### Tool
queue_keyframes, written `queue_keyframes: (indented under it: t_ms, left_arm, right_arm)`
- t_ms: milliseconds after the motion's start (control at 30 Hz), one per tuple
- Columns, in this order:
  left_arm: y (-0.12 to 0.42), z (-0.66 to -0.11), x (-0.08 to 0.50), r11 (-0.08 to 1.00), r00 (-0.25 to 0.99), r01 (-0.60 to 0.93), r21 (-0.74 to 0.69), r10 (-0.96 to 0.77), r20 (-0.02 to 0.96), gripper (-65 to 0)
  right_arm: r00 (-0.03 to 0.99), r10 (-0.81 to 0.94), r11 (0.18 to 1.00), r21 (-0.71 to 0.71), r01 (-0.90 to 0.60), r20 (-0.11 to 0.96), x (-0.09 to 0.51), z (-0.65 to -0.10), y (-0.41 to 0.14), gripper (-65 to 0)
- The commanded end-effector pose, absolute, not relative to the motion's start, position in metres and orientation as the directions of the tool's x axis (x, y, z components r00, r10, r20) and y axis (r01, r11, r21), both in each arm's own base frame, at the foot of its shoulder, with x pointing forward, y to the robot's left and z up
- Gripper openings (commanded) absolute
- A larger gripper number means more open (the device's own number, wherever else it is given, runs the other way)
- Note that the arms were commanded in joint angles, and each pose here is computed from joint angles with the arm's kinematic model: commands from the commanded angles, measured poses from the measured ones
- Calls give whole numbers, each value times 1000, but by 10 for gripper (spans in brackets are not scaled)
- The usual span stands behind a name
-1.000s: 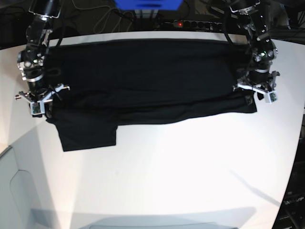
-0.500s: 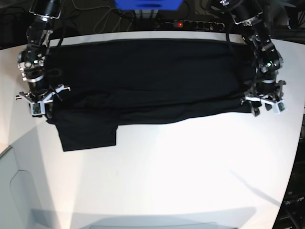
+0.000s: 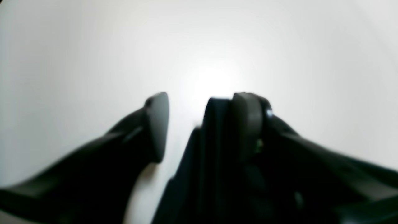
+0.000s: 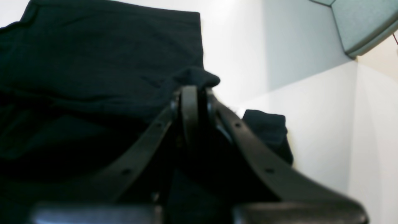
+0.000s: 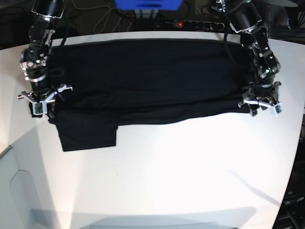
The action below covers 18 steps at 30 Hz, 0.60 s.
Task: Fold the T-shirt properly
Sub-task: 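Fold the grasped edge over onto the shirt with both grippers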
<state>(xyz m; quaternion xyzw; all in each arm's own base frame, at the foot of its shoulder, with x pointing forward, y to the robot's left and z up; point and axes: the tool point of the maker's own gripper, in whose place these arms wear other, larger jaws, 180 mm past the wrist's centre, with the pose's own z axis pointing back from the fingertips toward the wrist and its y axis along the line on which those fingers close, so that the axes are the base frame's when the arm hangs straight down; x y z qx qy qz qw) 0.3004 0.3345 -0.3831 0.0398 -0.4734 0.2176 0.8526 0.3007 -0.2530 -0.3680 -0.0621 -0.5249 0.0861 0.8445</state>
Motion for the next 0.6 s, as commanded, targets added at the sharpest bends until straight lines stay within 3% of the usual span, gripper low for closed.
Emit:
queue_keyframes:
  t_ms: [0,167,567]
  left_arm:
    - [341,-366,310,906,414,-401,-134,310,856,-411]
    - [341,-364,312,906,408,-400,-137,310,859,-641]
    - [325,-305,302,933,313,-348,-86,202,928,-650]
  right_arm:
    - [383,224,975,-211,-74,896,308,-352,-257,-650]
    - [385,224,975,-211,-74,896,307,-353,-257,-650]
    - [379,217,976,-206,-71,900,308,-351,-256,-650]
